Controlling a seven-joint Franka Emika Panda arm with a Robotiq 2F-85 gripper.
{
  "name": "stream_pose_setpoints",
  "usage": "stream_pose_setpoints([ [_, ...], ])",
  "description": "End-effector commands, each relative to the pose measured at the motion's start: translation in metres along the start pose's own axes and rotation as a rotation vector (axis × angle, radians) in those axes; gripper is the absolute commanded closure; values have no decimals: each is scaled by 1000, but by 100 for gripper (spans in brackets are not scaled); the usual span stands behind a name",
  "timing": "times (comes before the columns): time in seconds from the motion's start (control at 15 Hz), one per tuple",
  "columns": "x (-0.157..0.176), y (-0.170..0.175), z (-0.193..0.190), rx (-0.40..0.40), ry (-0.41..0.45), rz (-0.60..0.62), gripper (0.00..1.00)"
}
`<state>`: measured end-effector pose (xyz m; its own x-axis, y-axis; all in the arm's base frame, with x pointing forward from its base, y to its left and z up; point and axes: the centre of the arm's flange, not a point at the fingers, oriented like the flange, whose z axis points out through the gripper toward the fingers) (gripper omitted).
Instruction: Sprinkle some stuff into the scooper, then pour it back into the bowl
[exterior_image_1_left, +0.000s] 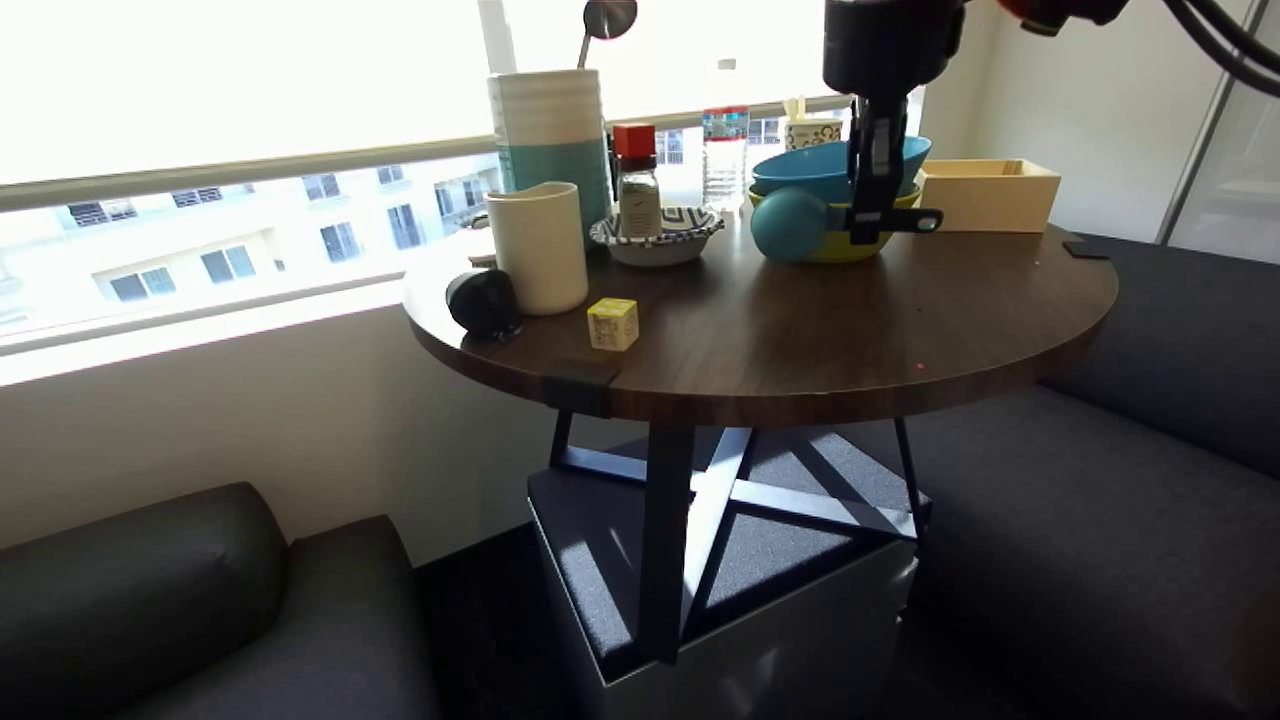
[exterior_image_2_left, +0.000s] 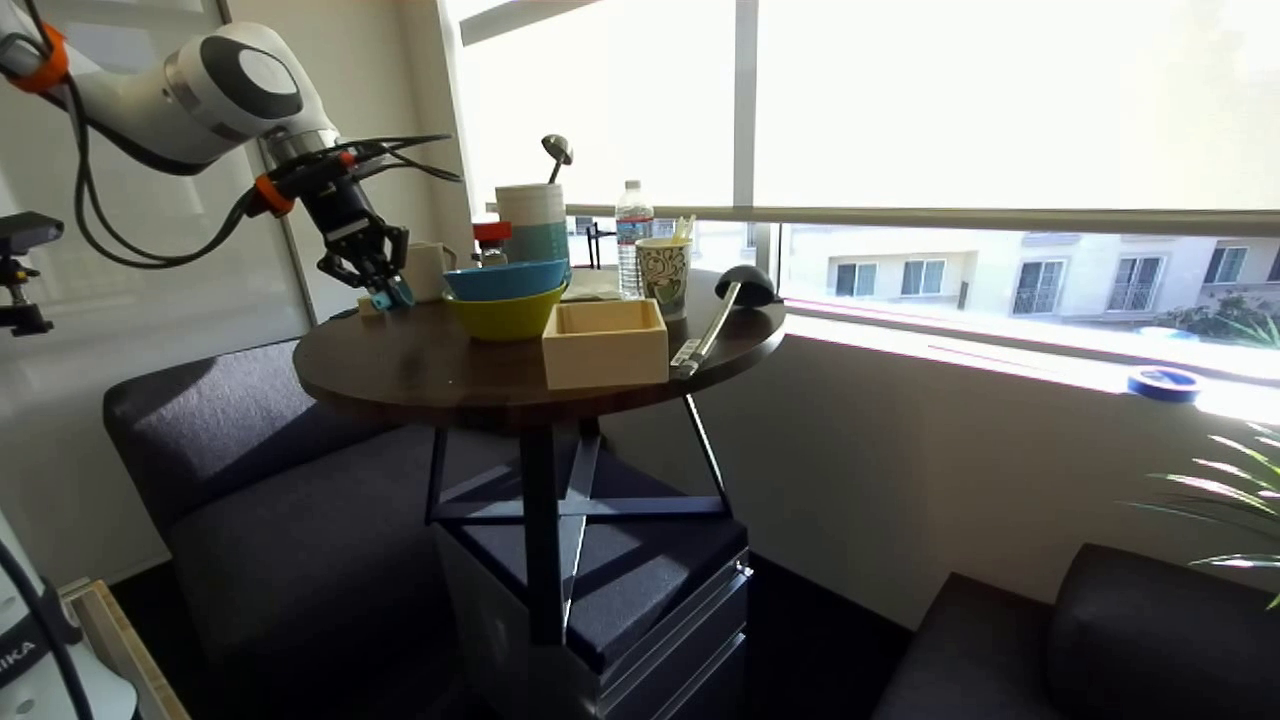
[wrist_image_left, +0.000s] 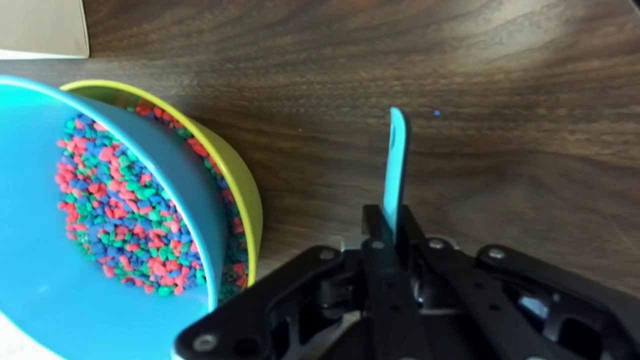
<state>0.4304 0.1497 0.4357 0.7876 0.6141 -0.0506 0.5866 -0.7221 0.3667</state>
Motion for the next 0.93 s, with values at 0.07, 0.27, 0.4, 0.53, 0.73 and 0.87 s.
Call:
stream_pose_setpoints([
  [0.07, 2, -27, 11, -73, 49, -50, 98],
  [0.27, -1, -36, 20, -127, 33, -39, 98],
  [0.4, -4, -39, 25, -170, 20, -24, 98],
  [0.53, -4, -41, 32, -185, 14, -1, 98],
  [0.73, -3, -46, 44, -209, 14, 38, 98],
  [0.87, -2, -46, 51, -243, 33, 86, 98],
])
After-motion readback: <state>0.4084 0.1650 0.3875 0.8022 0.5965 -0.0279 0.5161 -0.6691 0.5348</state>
